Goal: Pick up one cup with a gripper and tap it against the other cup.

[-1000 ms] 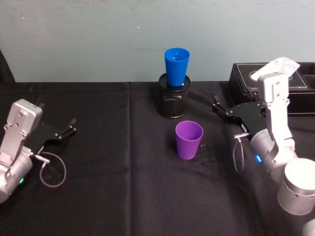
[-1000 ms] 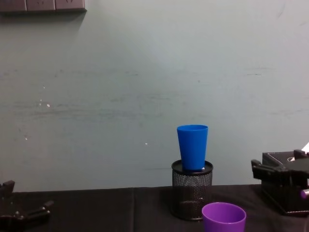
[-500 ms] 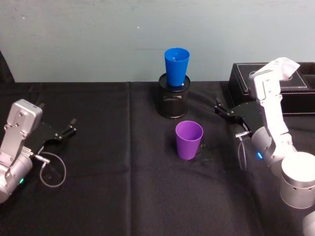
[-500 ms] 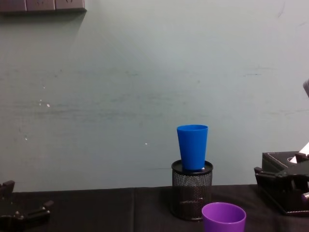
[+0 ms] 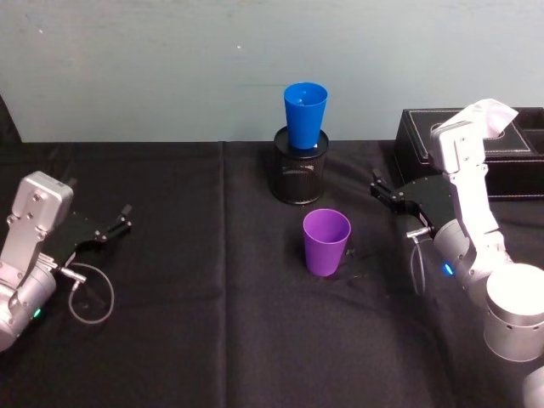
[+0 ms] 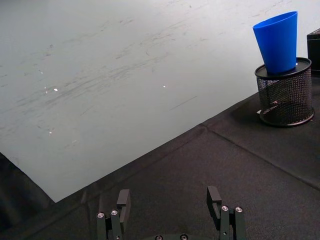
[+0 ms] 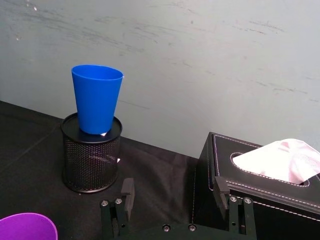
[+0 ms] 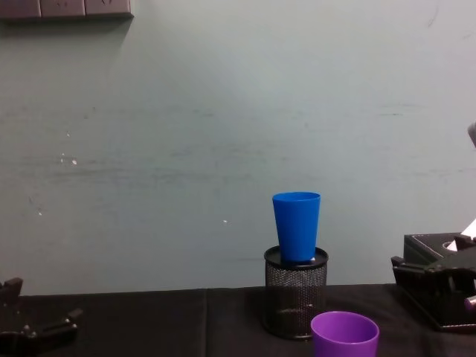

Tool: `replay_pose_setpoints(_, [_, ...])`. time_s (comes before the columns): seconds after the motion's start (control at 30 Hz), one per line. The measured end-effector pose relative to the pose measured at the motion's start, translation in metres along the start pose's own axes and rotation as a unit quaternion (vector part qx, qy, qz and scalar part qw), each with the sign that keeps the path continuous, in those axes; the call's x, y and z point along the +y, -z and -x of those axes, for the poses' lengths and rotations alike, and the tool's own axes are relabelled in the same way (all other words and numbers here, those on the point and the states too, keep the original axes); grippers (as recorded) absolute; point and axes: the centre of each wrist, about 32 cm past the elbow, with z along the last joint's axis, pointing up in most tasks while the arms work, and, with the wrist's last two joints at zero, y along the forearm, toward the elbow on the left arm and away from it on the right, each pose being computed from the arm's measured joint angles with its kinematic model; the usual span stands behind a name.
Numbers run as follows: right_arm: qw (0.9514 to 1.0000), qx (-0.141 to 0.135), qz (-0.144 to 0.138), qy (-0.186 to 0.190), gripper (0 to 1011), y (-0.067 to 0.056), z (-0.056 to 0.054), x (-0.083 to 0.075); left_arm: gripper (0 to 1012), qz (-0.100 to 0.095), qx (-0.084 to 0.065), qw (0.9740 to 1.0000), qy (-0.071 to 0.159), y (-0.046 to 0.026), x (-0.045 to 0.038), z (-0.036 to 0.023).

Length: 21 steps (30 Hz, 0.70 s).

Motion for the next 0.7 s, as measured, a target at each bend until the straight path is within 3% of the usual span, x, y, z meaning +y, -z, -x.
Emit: replay_pose_setpoints(0.7, [1.0000, 0.001, -0.001, 0.000, 1003, -0.0001, 0.0002, -0.0003, 1000, 0.000, 0.000, 1.0000, 0.000, 0.0000, 0.0000, 0.0000])
